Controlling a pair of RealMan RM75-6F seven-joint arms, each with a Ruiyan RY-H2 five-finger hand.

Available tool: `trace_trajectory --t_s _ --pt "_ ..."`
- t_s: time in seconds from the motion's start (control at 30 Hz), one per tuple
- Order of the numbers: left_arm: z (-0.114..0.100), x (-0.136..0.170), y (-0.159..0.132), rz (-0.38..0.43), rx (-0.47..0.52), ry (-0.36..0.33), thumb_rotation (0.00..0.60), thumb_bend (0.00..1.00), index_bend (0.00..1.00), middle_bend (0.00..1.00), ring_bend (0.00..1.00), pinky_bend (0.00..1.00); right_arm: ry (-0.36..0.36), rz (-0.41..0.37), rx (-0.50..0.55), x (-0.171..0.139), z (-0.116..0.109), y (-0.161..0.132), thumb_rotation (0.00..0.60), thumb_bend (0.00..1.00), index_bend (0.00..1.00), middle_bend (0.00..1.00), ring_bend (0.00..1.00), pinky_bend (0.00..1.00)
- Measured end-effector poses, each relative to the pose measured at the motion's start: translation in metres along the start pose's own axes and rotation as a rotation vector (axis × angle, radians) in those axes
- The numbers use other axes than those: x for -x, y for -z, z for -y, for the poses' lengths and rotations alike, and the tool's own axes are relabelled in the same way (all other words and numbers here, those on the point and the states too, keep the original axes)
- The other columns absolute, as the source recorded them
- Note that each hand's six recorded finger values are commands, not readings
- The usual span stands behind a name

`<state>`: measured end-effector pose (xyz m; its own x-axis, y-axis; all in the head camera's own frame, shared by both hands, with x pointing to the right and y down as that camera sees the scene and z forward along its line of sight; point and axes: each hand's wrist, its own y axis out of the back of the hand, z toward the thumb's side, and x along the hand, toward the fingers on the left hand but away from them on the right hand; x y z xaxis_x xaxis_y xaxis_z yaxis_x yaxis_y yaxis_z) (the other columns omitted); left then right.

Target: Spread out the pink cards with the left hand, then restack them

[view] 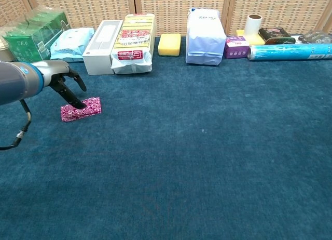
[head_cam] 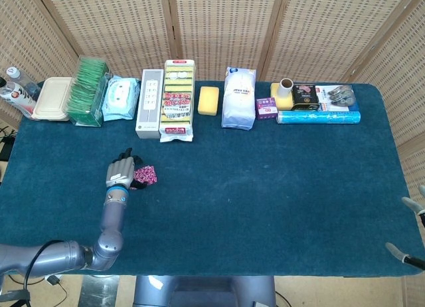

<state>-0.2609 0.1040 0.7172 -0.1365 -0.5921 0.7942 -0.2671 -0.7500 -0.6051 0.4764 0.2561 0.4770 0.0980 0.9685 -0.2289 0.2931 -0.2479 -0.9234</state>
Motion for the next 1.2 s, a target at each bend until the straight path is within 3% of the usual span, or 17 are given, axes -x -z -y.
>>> trace_trajectory --t_s 0.17,0.23,0.3,0.33,0.4,0.5,0.87,1.03,1.1,1.13,1.2 --pt "-0.002 0.002 0.011 0.014 -0.067 0.011 0.593 0.17 0.22 0.0 0.0 0.12 -0.001 -0.003 0.0 -0.001 0.001 -0.002 0.6 0.0 0.16 0.0 0.0 0.0" --pt "0.003 0.001 0.012 0.025 -0.094 0.027 0.494 0.12 0.18 0.0 0.0 0.12 -0.001 -0.002 -0.001 -0.001 0.0 -0.002 0.6 0.0 0.16 0.0 0.0 0.0" --pt "0.008 0.001 0.013 0.036 -0.103 0.05 0.295 0.05 0.13 0.0 0.0 0.11 -0.001 -0.001 -0.001 -0.001 0.001 -0.002 0.6 0.0 0.16 0.0 0.0 0.0" --pt "0.01 0.001 0.013 0.043 -0.104 0.061 0.254 0.03 0.11 0.0 0.0 0.1 -0.002 0.0 0.0 -0.001 0.001 -0.002 0.6 0.0 0.16 0.0 0.0 0.0" --pt "0.013 0.003 0.013 0.06 -0.106 0.08 0.211 0.0 0.04 0.0 0.0 0.09 -0.001 0.001 0.0 -0.001 0.0 -0.001 0.6 0.0 0.16 0.0 0.0 0.0" --pt "0.01 0.006 0.014 0.094 -0.115 0.073 0.2 0.0 0.0 0.0 0.0 0.09 0.0 0.001 0.002 0.0 0.0 -0.001 0.6 0.0 0.16 0.0 0.0 0.0" --pt "-0.022 0.031 0.026 0.216 -0.135 -0.054 0.246 0.0 0.0 0.0 0.0 0.09 0.0 -0.005 -0.004 -0.001 0.001 -0.003 0.6 0.0 0.16 0.0 0.0 0.0" --pt "-0.045 0.055 0.051 0.272 -0.189 -0.169 0.423 0.0 0.0 0.0 0.0 0.07 0.001 -0.002 -0.009 -0.001 0.001 -0.003 0.6 0.0 0.16 0.0 0.0 0.0" --pt "-0.052 0.065 0.066 0.29 -0.207 -0.213 0.558 0.0 0.0 0.0 0.0 0.06 0.002 -0.002 -0.012 -0.001 0.002 -0.003 0.6 0.01 0.16 0.0 0.0 0.0" --pt "-0.055 0.07 0.073 0.297 -0.213 -0.231 0.592 0.0 0.0 0.0 0.0 0.06 0.002 -0.002 -0.013 -0.001 0.002 -0.003 0.6 0.01 0.16 0.0 0.0 0.0" --pt "-0.059 0.08 0.089 0.308 -0.224 -0.264 0.6 0.02 0.0 0.0 0.0 0.06 0.004 0.0 -0.018 0.0 0.002 -0.004 0.6 0.0 0.16 0.0 0.0 0.0"
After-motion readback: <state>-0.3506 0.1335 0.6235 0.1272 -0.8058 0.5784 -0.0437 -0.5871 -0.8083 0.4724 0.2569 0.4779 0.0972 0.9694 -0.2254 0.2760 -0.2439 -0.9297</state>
